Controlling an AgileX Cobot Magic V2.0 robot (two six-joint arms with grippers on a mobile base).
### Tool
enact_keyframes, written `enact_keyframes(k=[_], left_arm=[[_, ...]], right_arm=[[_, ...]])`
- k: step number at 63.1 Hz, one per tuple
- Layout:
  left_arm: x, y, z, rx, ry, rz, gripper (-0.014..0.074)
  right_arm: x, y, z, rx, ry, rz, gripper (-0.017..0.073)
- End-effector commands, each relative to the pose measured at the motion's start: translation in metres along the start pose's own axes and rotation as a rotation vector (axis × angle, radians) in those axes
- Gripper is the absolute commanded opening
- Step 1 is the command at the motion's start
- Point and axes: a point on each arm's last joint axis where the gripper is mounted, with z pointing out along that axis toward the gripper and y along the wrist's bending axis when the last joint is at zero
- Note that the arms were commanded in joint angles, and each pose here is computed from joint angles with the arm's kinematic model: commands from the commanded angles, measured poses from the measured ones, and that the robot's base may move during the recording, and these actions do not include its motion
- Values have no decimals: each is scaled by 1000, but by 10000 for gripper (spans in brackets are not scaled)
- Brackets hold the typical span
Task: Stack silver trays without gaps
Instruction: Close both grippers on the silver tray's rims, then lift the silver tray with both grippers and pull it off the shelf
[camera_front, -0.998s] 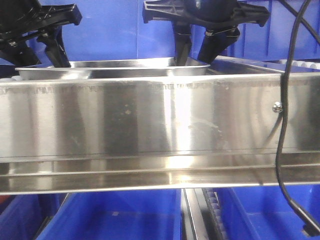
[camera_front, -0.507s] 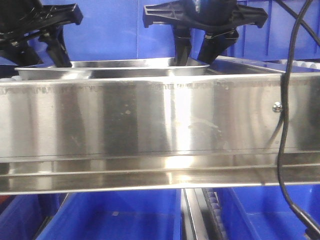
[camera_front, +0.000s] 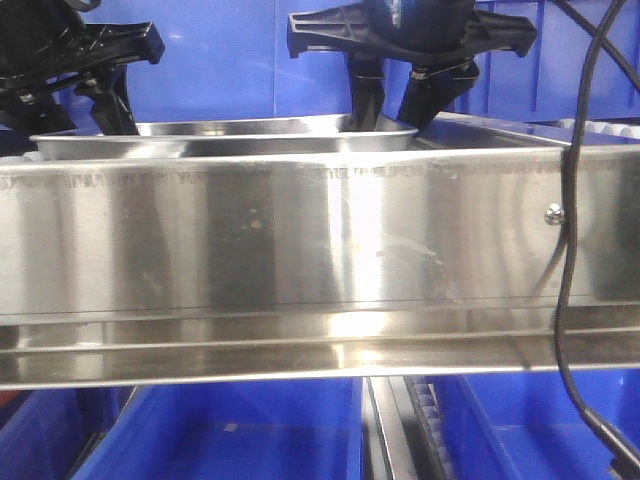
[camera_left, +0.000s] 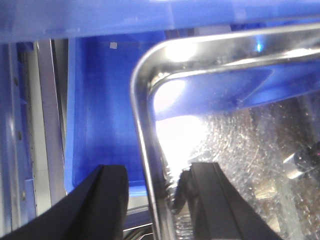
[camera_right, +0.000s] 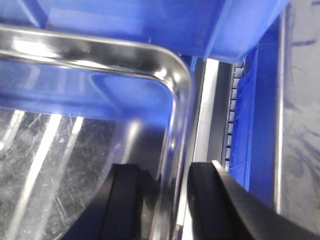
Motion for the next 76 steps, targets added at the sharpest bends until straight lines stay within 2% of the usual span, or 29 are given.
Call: enact_keyframes(k=[1,15,29,39,45,55,64,76], left_arm=[[3,-1,4,-7,32,2,214],[2,-1,4,-7,30,2,212],[3,-2,4,1,33,-7,211],[3,-2,4,1,33,-6,209],[3,-2,4,3,33,-8,154],[2,-2,4,3,31,-8,-36],[2,-3,4,14,28,-19,-8],[3,-3,0,19,30,-22,-16]], right_arm=[[-4,-1,-2,6,-16,-6,151],[-1,-2,0,19,9,-6,147],[0,-2,2,27,25,-7,73],[0,-2,2,27,25,-7,55],[1,-3,2,30,31,0,55],[1,-3,3,34,36,29,36],[2,-4,2,42,50,29,-97],[2,-4,-3,38,40,31,-79]])
